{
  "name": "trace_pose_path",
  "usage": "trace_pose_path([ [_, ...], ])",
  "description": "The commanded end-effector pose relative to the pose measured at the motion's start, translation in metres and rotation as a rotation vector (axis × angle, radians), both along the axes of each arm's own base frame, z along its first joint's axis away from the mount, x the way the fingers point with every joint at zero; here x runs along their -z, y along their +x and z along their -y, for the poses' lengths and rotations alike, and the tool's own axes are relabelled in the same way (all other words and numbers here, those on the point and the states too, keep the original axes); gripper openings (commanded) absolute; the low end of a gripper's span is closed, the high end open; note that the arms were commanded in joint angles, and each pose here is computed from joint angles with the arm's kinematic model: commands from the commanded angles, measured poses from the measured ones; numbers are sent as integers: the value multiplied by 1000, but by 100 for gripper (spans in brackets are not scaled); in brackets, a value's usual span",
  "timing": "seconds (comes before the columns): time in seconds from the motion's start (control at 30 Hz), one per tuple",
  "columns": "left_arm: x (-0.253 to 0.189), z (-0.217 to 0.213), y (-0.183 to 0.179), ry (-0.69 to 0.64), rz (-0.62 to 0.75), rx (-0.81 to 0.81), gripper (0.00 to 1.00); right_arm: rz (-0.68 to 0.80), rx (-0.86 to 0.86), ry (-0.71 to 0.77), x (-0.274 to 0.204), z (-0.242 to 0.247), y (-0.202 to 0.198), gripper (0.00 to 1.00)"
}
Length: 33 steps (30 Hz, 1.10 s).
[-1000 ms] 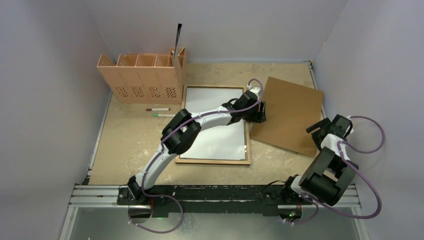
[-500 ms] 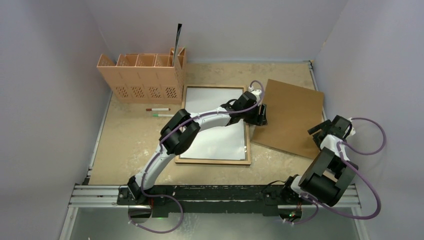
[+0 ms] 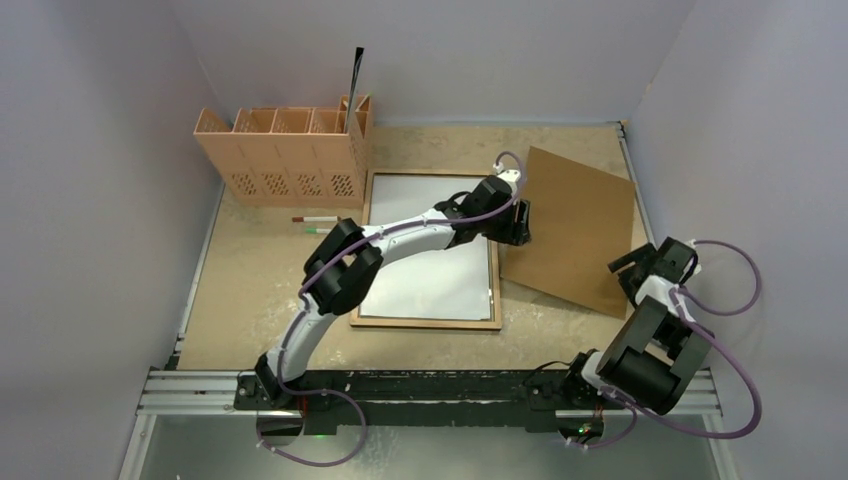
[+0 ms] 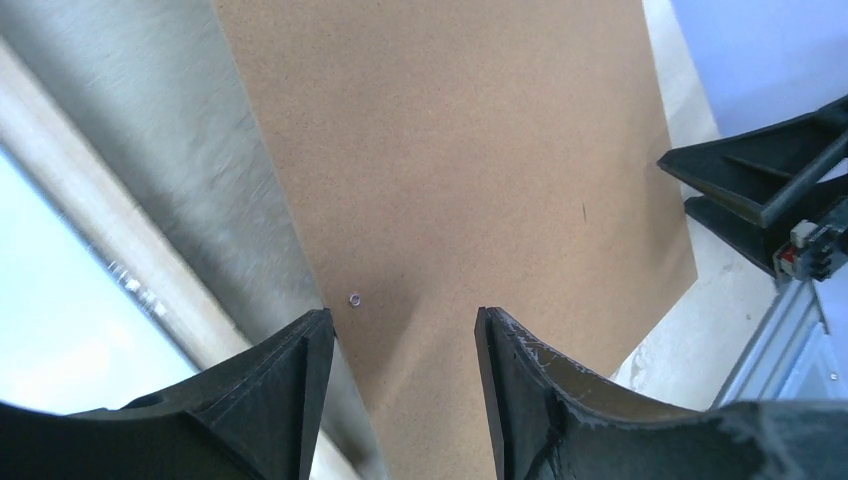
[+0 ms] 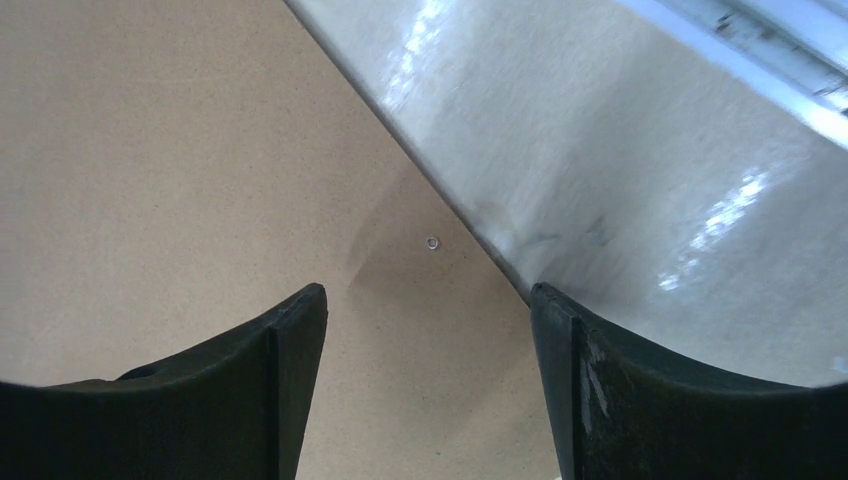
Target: Put the photo into the frame
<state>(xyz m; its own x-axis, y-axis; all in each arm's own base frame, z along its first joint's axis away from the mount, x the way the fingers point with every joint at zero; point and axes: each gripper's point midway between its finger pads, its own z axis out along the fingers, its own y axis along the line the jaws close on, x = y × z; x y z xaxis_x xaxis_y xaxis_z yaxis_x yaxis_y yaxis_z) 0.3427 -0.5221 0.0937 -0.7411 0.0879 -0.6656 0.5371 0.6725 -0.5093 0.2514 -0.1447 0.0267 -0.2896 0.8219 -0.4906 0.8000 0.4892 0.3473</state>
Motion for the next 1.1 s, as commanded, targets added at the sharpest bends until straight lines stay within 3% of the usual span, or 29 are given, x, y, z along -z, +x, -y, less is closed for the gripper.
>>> trace_pose_path([
  [0.0,-45,1,-29,-27,45,3,55,85,-108,200,0,-58,4,75],
  [0.43,0,-83,-12,116,-21,-185,57,100,-157,193,-5,-82,-3,74],
  [0.63,8,-104,-9,142,-44,-212,65,78,-142,175,-2,-76,-4,74],
  [0.77,9,-102,-18,102,-79,-177,69,85,-135,159,-5,-74,-4,73],
  [1.07,18,-87,-50,-22,-253,-107,65,83,-133,162,-4,-75,-4,73],
])
